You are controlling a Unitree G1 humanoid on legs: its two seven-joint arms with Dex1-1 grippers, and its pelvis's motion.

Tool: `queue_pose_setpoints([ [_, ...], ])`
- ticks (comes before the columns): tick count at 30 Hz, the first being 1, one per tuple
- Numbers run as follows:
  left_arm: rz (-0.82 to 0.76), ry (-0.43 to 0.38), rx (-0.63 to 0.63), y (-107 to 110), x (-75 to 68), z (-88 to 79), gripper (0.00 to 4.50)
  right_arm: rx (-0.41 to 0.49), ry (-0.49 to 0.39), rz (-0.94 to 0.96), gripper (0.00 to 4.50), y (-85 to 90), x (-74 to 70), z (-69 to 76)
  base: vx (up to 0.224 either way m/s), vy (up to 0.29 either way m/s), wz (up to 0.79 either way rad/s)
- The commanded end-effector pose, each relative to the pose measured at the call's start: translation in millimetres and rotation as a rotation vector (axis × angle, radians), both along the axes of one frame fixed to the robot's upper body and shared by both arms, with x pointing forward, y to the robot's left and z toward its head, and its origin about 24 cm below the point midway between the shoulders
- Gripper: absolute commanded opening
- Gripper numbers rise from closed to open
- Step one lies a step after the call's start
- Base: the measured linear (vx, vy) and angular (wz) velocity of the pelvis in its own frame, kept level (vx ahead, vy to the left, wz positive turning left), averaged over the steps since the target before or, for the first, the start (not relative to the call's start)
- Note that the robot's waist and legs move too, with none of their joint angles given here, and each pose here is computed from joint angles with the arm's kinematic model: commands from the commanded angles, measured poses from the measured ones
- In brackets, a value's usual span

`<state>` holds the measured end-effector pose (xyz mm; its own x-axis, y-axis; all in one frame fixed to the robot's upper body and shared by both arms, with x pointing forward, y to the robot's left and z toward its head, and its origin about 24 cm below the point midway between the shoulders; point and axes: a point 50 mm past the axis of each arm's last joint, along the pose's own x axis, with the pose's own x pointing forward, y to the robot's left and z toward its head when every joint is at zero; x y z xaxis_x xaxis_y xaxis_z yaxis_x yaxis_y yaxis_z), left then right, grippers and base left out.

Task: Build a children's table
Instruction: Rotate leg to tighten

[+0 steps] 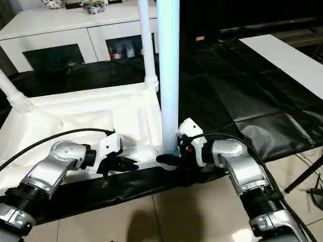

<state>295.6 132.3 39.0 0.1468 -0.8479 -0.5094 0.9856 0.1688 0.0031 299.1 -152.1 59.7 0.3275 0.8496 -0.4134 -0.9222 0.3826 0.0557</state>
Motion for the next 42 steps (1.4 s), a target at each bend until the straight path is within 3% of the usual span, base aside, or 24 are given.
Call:
queue_pose_setpoints([
  [1,-0.015,-0.005,-0.018,-1.8,-0.4,3.6,0.0,-0.027,-0.008,0.039,2.8,1.6,-0.6,2.9,0.0,0.0,0.0],
  [11,0.008,-0.006,0.004,0.7,0.0,0.1,0.0,-0.057,0.003,0.036,2.72,0.7,-2.7,-3.6,0.0,0.0,0.0],
  [17,0.3,-0.069,0.007,-5.9,23.8,-1.2,0.0,0.022,0.021,-0.441,2.7,7.8,24.7,-20.6,0.0,0.0,0.0],
  [19,0.331,-0.076,0.005,-7.9,26.4,-0.9,0.0,0.026,0.031,-0.496,2.7,9.2,26.7,-23.1,0.0,0.0,0.0],
  [24,0.576,-0.12,0.01,-27.6,47.3,1.1,0.0,0.066,0.143,-0.927,2.7,27.2,38.5,-43.4,0.0,0.0,0.0],
  [29,0.712,-0.14,0.014,-44.0,58.2,2.8,0.0,0.093,0.173,-1.156,2.7,46.8,48.3,-46.7,0.0,0.0,0.0],
  [33,0.715,-0.156,0.015,-49.6,59.7,3.5,0.0,0.085,0.126,-1.161,2.7,58.3,54.8,-41.0,0.0,0.0,0.0],
  [35,0.696,-0.159,0.005,-49.9,58.6,3.9,0.0,0.127,0.093,-1.092,2.7,65.1,58.8,-33.9,0.0,0.0,0.0],
  [36,0.687,-0.16,0.005,-49.2,57.9,3.6,0.0,0.14,0.078,-1.066,3.26,66.7,60.0,-30.9,0.0,0.0,0.0],
  [42,0.543,-0.161,-0.05,-42.0,47.5,0.8,0.0,0.172,-0.004,-0.892,3.76,66.9,66.0,-14.1,0.0,0.0,0.0],
])
